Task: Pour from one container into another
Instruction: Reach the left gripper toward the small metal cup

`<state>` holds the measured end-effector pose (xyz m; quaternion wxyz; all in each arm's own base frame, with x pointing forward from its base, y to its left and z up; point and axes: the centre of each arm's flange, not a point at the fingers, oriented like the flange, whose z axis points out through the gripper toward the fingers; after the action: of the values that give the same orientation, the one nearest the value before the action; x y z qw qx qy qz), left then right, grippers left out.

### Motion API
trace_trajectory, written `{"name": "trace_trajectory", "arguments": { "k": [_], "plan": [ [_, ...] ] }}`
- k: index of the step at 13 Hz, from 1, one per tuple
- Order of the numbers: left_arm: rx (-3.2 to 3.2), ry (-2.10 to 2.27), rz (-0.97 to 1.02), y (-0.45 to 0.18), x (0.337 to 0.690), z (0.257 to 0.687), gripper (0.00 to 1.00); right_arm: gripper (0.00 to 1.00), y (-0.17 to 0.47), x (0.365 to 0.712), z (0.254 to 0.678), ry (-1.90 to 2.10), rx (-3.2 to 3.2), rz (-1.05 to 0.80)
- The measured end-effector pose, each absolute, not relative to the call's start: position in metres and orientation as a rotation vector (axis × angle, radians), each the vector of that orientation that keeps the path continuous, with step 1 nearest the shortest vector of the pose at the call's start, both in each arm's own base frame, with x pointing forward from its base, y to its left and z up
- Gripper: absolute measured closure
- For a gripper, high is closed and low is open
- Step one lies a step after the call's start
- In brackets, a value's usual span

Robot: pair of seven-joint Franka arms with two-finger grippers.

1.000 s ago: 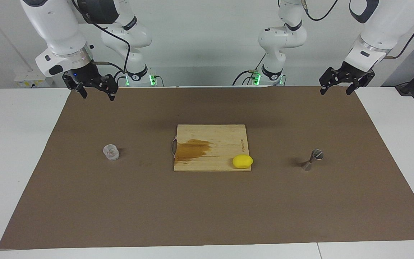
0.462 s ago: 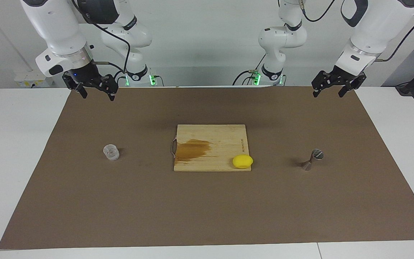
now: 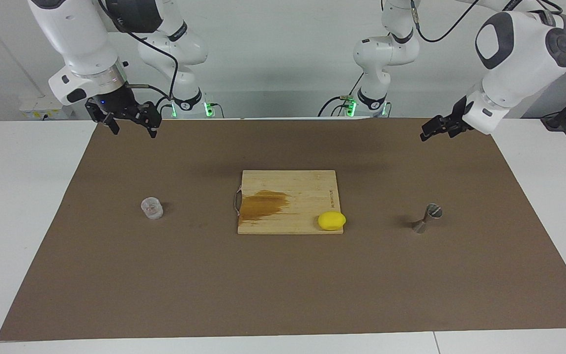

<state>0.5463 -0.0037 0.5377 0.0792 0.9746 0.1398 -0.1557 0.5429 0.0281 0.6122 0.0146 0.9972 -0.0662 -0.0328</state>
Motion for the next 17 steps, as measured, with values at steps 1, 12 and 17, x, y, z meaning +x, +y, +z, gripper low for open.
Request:
{"name": "trace_trajectory", "arguments": {
  "k": [1, 12, 17],
  "plan": [
    [2.856, 0.558, -0.501, 0.004, 0.551, 0.527, 0.00, 0.00, 0.028, 0.543, 0.612, -0.206, 3.104, -0.102],
    [1.589, 1.827, -0.520, 0.099, 0.565, 0.414, 0.00, 0.00, 0.028, 0.543, 0.612, -0.206, 3.104, -0.102],
    [1.084, 1.966, -0.525, 0.109, 0.548, 0.378, 0.00, 0.00, 0.028, 0.543, 0.612, -0.206, 3.104, -0.102]
  ]
}}
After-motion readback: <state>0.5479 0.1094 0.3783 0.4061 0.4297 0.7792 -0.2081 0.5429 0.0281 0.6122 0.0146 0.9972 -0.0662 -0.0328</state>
